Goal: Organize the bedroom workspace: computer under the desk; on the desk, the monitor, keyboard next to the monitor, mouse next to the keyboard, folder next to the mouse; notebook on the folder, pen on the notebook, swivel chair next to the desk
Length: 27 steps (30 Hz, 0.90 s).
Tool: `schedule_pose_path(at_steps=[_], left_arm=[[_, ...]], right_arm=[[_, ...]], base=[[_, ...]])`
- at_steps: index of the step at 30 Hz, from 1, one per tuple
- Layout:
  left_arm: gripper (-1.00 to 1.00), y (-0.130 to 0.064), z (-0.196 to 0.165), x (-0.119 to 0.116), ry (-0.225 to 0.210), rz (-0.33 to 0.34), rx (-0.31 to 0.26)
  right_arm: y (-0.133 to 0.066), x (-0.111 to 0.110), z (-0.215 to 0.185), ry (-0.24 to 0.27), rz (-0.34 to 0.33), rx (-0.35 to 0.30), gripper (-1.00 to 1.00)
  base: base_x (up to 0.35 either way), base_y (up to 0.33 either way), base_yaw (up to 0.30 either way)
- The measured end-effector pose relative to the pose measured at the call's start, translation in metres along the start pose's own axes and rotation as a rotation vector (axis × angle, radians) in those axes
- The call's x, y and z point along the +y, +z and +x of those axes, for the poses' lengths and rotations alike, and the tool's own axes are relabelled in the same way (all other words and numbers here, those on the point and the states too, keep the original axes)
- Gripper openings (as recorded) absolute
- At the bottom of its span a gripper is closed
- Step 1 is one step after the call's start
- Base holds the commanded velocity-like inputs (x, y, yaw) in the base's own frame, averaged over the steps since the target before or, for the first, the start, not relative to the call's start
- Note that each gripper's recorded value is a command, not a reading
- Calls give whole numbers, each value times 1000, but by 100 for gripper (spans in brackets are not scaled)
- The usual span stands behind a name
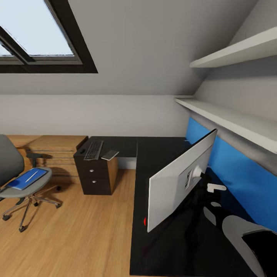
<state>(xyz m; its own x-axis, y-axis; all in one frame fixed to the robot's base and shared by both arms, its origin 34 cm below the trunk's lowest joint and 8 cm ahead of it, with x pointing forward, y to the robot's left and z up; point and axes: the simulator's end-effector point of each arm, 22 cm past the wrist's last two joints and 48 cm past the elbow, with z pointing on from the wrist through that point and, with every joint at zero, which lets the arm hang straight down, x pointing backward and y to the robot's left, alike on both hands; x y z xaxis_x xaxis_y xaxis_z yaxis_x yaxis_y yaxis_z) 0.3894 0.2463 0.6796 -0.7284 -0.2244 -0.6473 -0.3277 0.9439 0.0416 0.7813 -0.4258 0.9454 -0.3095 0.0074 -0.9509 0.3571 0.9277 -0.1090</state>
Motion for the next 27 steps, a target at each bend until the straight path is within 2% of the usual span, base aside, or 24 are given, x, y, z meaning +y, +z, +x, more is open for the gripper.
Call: schedule_pose_path(at_steps=[16,27], left_arm=[[100,0,0,0,-1,-2,0],[100,0,1,1,0,-2,3]], right_arm=[[0,-1,0,3,2,0,-100],[0,0,0,0,1,0,-100]], base=[[31,-253,0],[0,-35,0]])
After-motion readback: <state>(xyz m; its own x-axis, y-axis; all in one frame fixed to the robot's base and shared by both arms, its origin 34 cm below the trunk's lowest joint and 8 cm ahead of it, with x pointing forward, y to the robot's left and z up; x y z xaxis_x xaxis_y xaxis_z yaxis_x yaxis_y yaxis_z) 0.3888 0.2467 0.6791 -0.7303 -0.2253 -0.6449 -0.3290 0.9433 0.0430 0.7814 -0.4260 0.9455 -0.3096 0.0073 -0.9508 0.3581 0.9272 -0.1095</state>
